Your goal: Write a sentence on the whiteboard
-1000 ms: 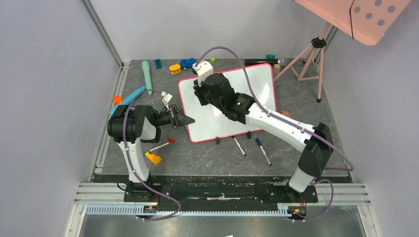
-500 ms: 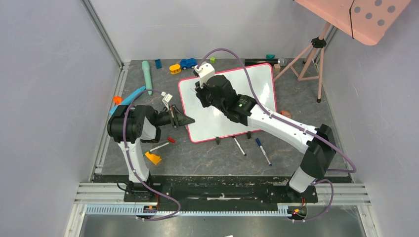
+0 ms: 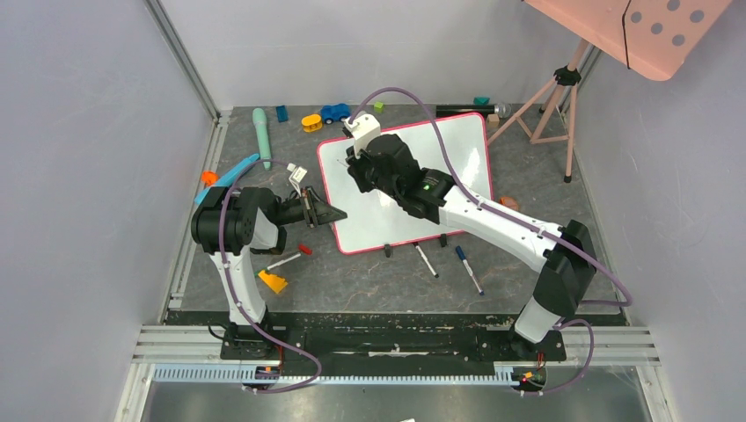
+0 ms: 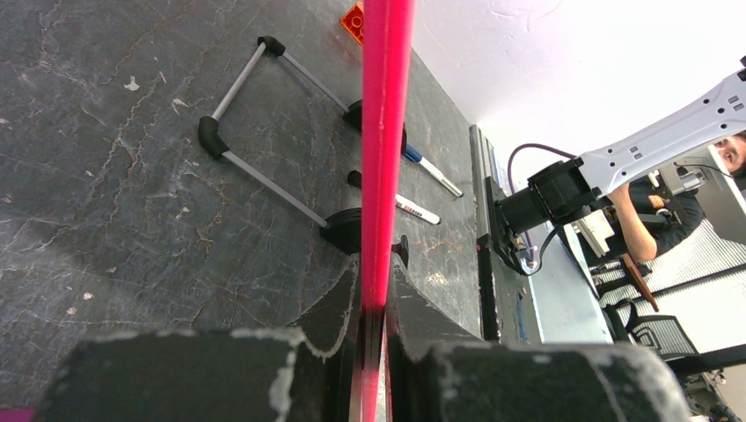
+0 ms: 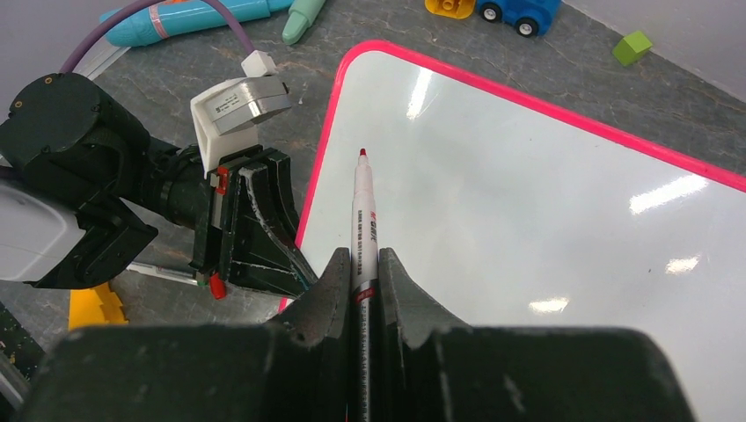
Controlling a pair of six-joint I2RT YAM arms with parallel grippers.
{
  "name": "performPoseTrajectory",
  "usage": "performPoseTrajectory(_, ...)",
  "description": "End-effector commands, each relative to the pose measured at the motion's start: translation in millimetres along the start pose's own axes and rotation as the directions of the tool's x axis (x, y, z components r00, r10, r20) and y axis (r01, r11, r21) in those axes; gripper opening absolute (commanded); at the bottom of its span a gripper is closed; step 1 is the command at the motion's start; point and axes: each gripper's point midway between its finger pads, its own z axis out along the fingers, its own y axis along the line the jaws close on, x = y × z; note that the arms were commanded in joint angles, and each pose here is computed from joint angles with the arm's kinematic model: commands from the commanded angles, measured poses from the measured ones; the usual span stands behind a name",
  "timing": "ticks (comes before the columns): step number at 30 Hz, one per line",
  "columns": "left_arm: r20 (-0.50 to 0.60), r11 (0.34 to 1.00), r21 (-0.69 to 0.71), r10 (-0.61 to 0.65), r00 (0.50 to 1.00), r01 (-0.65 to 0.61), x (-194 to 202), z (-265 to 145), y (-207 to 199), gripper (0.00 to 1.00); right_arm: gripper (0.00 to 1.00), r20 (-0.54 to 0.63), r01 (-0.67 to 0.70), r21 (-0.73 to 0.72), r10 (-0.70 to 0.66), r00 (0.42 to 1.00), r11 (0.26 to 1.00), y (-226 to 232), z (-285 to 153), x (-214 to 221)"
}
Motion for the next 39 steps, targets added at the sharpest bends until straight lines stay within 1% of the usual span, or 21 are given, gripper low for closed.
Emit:
performPoseTrajectory(1,-0.045,0.998,0.036,0.045,0.998,-0.044,22,4,-1,0.02,0.0,0.063,-0.023,-0.018,0.024,0.998,1.0,5,-2,-25)
performPoseTrajectory(19,-0.043,0.998,0.035,0.048,0.998,-0.046,21,4,-1,0.02,0.0,0.058,-0.023,-0.02,0.024,0.998,1.0,5,-4,-22)
performPoseTrajectory(39,-0.044,0.998,0.035,0.044,0.998,-0.042,22,4,-1,0.02,0.0,0.012,-0.06,-0.085,0.061,0.998,0.995,14,-18,1)
